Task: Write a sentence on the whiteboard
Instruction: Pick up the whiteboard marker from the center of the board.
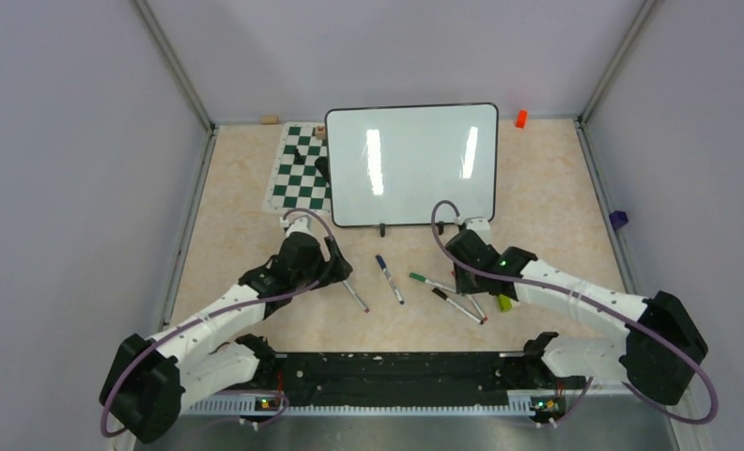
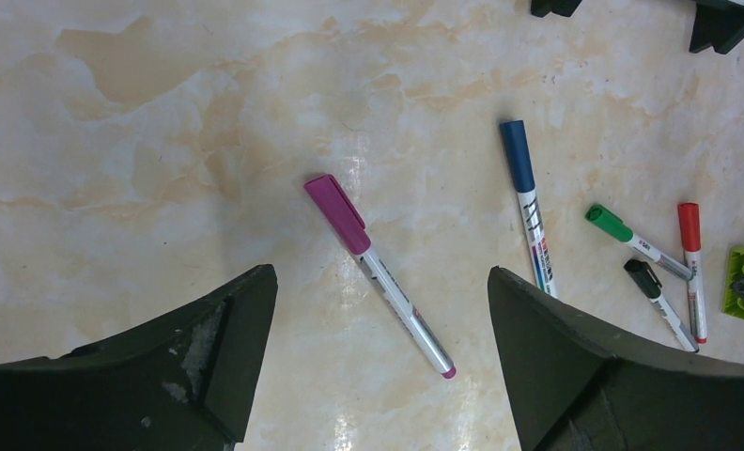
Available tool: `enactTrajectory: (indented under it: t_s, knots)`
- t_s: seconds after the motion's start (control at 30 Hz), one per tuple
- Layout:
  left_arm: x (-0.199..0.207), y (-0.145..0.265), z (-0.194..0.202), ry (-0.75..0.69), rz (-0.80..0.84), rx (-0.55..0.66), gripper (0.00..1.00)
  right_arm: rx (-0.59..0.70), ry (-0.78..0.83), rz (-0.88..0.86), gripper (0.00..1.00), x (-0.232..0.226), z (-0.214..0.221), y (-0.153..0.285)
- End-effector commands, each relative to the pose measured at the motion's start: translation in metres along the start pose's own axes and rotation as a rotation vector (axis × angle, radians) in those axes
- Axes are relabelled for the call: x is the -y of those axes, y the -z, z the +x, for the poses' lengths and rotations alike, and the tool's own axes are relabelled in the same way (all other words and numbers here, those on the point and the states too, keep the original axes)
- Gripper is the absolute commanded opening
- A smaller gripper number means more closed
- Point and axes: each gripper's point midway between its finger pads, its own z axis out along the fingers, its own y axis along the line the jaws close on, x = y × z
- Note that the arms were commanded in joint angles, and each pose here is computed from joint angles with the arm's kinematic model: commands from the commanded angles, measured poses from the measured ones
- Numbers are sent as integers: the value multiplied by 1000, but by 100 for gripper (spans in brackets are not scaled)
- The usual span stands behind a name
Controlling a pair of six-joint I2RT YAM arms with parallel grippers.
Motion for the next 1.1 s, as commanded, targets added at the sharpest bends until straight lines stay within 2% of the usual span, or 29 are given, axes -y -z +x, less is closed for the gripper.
enactTrajectory:
  t_s: [0.0, 0.17, 0.6, 0.7, 0.73, 0.77, 0.8, 1.07]
  knots:
    - [13, 5, -11, 5, 48, 33, 87, 61, -83, 12, 39, 9, -12, 4]
    - [14, 11, -17, -12, 60, 67, 87, 4, -62, 46, 35, 11, -4, -12]
    - [12, 17, -24, -34, 58, 105, 87, -64, -64, 35, 33, 5, 11, -39]
    - [15, 18, -26, -41, 65, 105, 87, -82, -66, 27, 26, 4, 17, -42]
    - [16, 18, -26, -45, 68, 103, 87, -86, -67, 25, 21, 4, 18, -43]
    - [17, 19, -26, -46, 73, 100, 87, -86, -67, 24, 13, 4, 18, -43]
    - [19, 19, -25, -48, 80, 95, 87, -78, -68, 26, 0, 5, 16, -42]
    - [57, 27, -28, -22, 252, 67, 87, 150, -80, -38, 0, 6, -39, 2]
